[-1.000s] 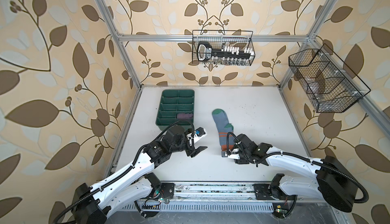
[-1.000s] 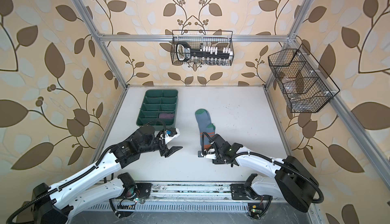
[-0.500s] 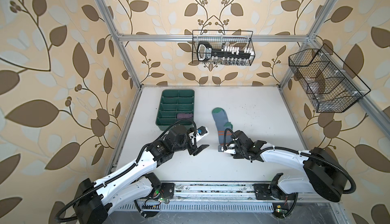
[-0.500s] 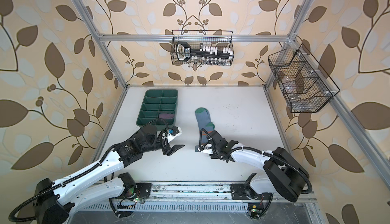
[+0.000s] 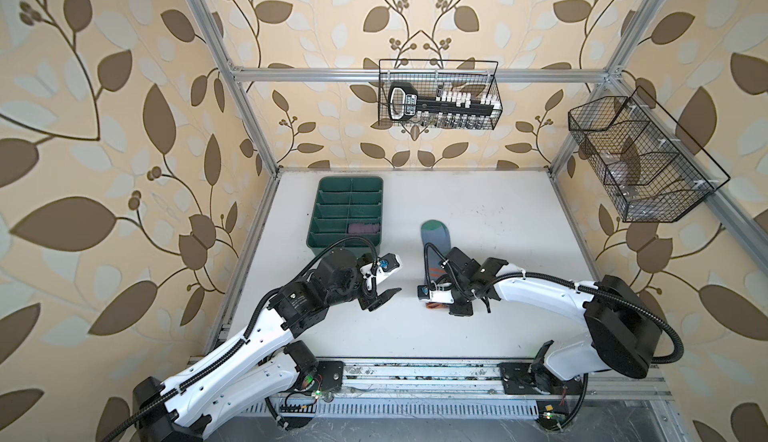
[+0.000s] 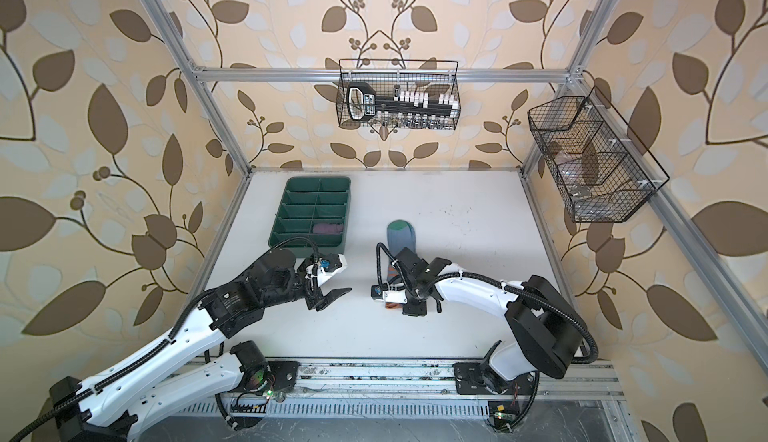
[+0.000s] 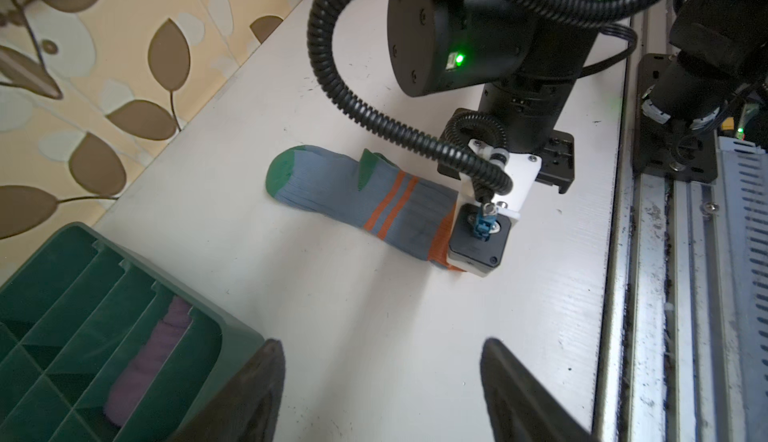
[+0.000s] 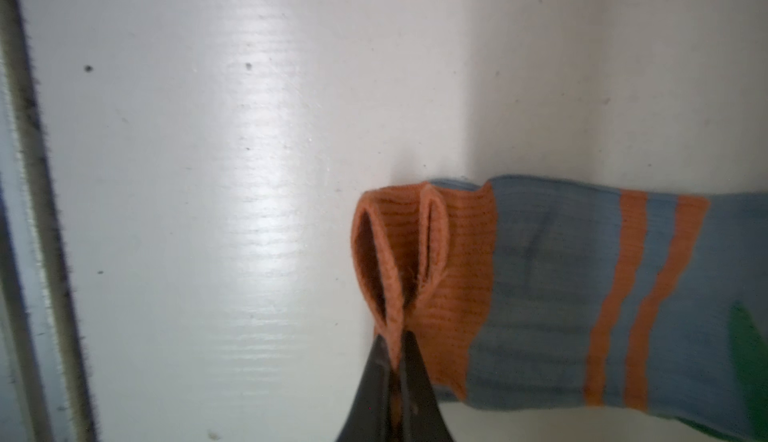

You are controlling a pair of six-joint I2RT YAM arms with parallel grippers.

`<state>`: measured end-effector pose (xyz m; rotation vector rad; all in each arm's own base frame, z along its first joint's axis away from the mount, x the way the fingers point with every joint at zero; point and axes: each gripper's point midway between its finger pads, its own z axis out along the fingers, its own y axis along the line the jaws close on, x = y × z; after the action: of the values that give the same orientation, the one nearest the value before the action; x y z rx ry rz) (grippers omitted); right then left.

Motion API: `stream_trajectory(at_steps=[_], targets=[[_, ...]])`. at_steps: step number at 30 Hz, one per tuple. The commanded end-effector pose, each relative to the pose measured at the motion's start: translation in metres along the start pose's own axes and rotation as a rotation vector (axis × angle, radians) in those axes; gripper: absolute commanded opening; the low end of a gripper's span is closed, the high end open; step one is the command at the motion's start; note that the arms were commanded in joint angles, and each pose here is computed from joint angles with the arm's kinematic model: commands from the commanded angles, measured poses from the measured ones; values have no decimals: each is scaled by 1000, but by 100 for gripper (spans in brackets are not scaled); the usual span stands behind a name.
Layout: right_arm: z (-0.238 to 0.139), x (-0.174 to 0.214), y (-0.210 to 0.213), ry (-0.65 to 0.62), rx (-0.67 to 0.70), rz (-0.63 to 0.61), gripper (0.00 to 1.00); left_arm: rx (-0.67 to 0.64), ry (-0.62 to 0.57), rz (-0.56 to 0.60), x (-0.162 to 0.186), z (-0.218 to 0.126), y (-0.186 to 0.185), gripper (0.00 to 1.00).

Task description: Roll the socks

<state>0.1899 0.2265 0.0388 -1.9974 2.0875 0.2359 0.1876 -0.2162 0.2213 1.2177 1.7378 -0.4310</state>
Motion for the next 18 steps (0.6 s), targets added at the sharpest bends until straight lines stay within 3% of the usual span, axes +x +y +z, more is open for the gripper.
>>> stream_trajectory(at_steps=[1, 12, 18], targets=[[-4, 3, 37, 43, -222, 86, 5, -23, 29, 103, -5, -25, 1, 76], [1, -10, 26, 3, -375, 193, 0, 1, -77, 232, -36, -33, -7, 72], [3, -13, 19, -29, -422, 240, 0, -39, -103, 476, -22, 2, -19, 73]])
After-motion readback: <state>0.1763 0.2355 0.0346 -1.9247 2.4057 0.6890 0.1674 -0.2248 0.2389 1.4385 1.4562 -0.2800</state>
